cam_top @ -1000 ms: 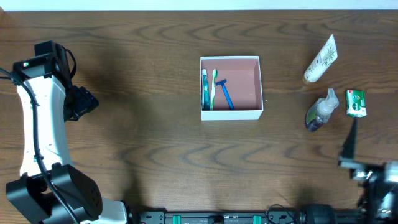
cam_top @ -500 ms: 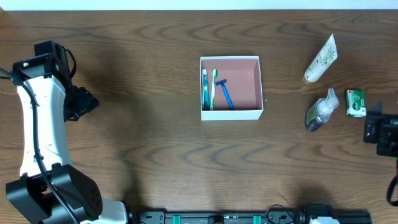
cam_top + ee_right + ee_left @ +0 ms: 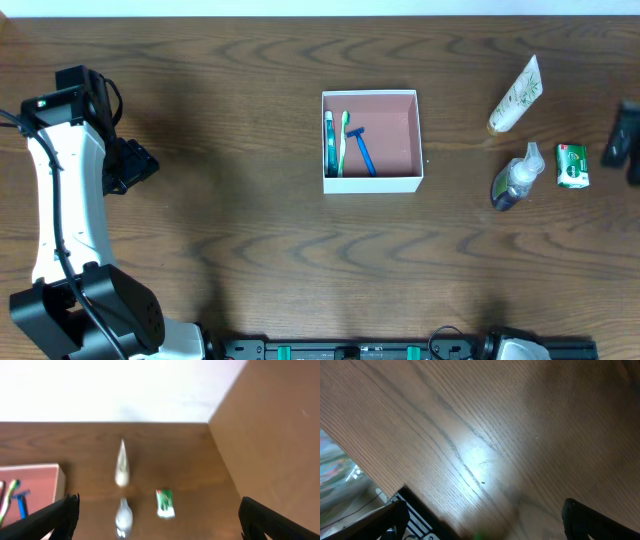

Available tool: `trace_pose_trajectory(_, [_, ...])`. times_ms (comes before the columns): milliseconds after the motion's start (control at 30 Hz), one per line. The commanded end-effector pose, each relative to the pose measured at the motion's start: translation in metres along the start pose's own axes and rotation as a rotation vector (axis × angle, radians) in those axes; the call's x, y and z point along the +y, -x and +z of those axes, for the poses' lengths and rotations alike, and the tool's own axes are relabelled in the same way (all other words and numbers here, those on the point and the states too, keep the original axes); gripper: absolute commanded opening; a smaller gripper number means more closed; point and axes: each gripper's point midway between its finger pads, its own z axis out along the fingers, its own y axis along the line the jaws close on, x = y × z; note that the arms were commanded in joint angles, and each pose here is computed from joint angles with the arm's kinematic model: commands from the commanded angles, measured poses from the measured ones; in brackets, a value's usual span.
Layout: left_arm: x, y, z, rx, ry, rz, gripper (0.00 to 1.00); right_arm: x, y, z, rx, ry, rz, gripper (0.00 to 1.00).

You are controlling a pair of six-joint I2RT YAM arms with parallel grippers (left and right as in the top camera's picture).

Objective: Pack container
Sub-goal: 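Move the right gripper toward the green Dettol soap box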

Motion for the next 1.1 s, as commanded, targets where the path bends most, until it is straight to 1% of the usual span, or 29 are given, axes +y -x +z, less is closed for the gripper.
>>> trace_pose_trajectory(0, [0.003,0.001,0.002,0.003,0.015,0.01,0.98,0.007,0.007,0.012,-0.007,0.047,-0.033,0.99])
trace_pose_trajectory(167, [0.003,0.001,0.002,0.003,0.016,0.01,0.98,-0.018,-0.011,0.039,0.105,-0.044,0.006,0.99])
trace_pose_trajectory(267, [0.003,0.001,0.002,0.003,0.015,0.01,0.98,-0.05,-0.031,0.059,0.205,-0.122,0.064,0.99])
trace_pose_trajectory(333, [0.003,0.001,0.002,0.003,0.015,0.01,0.98,-0.079,-0.055,0.069,0.298,-0.188,0.146,0.99])
trace_pose_trajectory(400, [0.003,0.001,0.002,0.003,0.015,0.01,0.98,-0.097,-0.076,0.074,0.378,-0.211,0.204,0.99])
trace_pose_trajectory(500, [0.003,0.001,0.002,0.003,0.015,0.01,0.98,-0.115,-0.107,0.085,0.486,-0.193,0.298,0.99])
trace_pose_trajectory(633, [0.003,0.001,0.002,0.003,0.015,0.01,0.98,-0.133,-0.136,0.099,0.59,-0.206,0.365,0.99])
trace_pose_trajectory(767, [0.003,0.001,0.002,0.003,0.015,0.01,0.98,-0.139,-0.152,0.118,0.657,-0.162,0.318,0.99])
trace_pose_trajectory(833, [0.003,0.001,0.002,0.003,0.016,0.01,0.98,-0.128,-0.159,0.132,0.688,-0.045,0.221,0.99])
trace_pose_trajectory(900, [0.003,0.001,0.002,0.003,0.015,0.01,0.98,-0.122,-0.169,0.144,0.73,0.027,0.138,0.99])
trace_pose_trajectory(1067, [0.003,0.001,0.002,0.003,0.015,0.01,0.98,-0.121,-0.191,0.18,0.798,0.1,0.081,0.99])
